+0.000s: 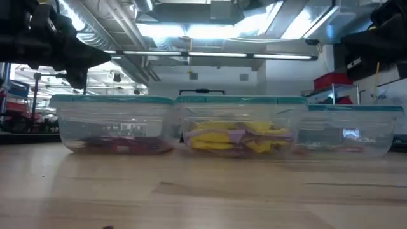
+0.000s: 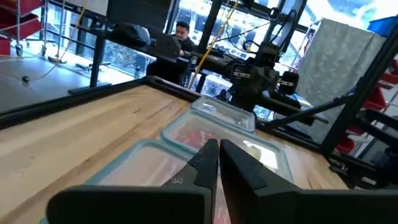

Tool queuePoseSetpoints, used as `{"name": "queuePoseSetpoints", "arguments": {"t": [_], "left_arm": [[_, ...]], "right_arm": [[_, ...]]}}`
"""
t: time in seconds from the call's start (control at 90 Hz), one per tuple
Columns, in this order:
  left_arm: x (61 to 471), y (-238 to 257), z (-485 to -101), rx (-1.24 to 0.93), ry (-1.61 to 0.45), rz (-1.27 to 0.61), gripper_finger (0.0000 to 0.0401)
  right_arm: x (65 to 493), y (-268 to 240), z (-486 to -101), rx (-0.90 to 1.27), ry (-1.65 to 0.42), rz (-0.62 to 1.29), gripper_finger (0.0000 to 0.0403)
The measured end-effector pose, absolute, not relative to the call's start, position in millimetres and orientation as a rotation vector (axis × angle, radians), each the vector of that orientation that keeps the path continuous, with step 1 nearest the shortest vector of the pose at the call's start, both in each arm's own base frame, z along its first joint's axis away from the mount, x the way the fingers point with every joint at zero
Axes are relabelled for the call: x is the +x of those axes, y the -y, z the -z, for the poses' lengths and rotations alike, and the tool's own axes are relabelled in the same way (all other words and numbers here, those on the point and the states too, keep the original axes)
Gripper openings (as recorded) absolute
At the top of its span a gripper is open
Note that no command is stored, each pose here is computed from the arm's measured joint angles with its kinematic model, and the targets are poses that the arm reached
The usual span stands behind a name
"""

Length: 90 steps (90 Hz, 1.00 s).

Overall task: Sort candy
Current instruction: Return to home position

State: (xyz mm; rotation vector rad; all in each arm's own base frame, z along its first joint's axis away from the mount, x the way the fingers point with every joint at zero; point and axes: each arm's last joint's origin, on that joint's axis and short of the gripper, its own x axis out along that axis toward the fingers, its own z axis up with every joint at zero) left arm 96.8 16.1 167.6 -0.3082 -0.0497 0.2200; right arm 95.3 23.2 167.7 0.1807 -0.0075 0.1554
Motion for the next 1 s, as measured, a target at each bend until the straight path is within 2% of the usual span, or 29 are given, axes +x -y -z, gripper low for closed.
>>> {"name": "queuePoseSetpoints", "arguments": {"t": [1.0], "left_arm": [[96.8, -16.0, -167.3, -0.336, 0.051, -0.219, 0.0000]], "right_arm": [[95.3, -23.3, -167.6, 0.181, 0.006, -0.156, 0.0001]]}}
